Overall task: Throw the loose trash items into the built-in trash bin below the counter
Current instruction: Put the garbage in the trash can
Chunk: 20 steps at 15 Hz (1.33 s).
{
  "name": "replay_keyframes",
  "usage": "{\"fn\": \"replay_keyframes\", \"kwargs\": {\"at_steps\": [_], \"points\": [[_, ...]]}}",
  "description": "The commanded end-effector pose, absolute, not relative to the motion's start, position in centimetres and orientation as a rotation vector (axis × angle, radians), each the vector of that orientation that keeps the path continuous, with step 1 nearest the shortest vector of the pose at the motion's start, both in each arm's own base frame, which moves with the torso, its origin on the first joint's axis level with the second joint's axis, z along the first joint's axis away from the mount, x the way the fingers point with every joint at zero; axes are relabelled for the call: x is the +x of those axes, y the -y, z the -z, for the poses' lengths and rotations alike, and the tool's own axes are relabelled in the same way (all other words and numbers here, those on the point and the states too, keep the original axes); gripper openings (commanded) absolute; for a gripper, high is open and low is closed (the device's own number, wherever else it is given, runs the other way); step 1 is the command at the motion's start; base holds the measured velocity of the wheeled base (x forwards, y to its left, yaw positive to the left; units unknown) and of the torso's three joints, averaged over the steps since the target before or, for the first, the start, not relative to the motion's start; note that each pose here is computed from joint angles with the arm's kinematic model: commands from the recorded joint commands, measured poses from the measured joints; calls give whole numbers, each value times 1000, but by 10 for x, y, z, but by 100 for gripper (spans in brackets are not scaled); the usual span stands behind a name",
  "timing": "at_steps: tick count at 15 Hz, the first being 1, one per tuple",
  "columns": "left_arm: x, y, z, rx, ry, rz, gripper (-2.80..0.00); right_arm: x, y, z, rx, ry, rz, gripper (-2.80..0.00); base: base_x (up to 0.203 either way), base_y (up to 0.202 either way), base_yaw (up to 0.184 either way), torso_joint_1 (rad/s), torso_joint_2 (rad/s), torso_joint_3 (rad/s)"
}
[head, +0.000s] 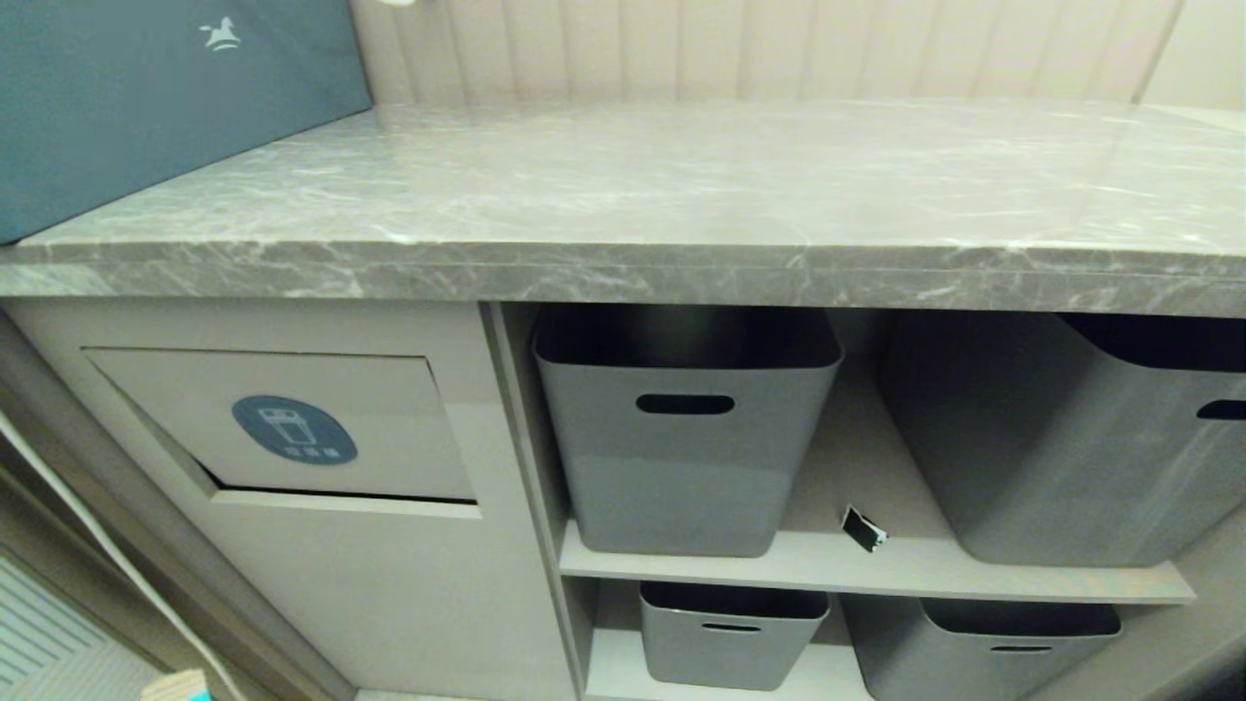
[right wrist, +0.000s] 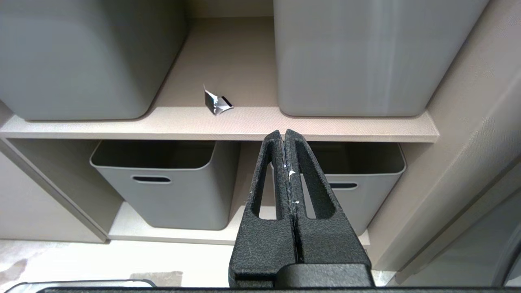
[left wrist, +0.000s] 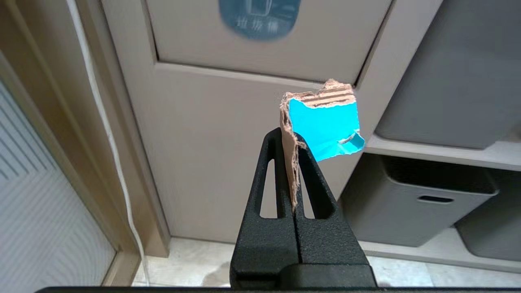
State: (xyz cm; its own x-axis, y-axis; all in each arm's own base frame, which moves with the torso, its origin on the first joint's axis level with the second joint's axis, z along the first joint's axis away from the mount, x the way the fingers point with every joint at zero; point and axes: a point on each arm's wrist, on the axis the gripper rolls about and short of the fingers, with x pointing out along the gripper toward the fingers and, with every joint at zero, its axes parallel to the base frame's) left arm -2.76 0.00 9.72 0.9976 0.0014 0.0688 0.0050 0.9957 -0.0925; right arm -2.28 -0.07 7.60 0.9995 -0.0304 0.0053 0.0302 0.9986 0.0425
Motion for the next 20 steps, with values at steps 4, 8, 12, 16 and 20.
{"fn": "replay_keyframes", "kwargs": {"at_steps": [4, 8, 12, 16, 20], "points": [[6, 0, -158, -151, -107, 4, -280, -23, 1, -76, 43, 5, 31, -280, 0, 0, 0, 0, 0, 0], [93, 1, -180, -235, -315, -21, -280, -23, 1, -76, 43, 5, 31, -280, 0, 0, 0, 0, 0, 0], [179, 2, -161, -254, -324, -16, -280, -23, 1, -76, 43, 5, 31, -280, 0, 0, 0, 0, 0, 0], [208, -2, -128, -250, -239, -14, -280, -23, 1, -76, 43, 5, 31, -280, 0, 0, 0, 0, 0, 0], [235, -14, -106, -292, -210, -65, -280, -23, 1, -76, 43, 5, 31, -280, 0, 0, 0, 0, 0, 0]]}}
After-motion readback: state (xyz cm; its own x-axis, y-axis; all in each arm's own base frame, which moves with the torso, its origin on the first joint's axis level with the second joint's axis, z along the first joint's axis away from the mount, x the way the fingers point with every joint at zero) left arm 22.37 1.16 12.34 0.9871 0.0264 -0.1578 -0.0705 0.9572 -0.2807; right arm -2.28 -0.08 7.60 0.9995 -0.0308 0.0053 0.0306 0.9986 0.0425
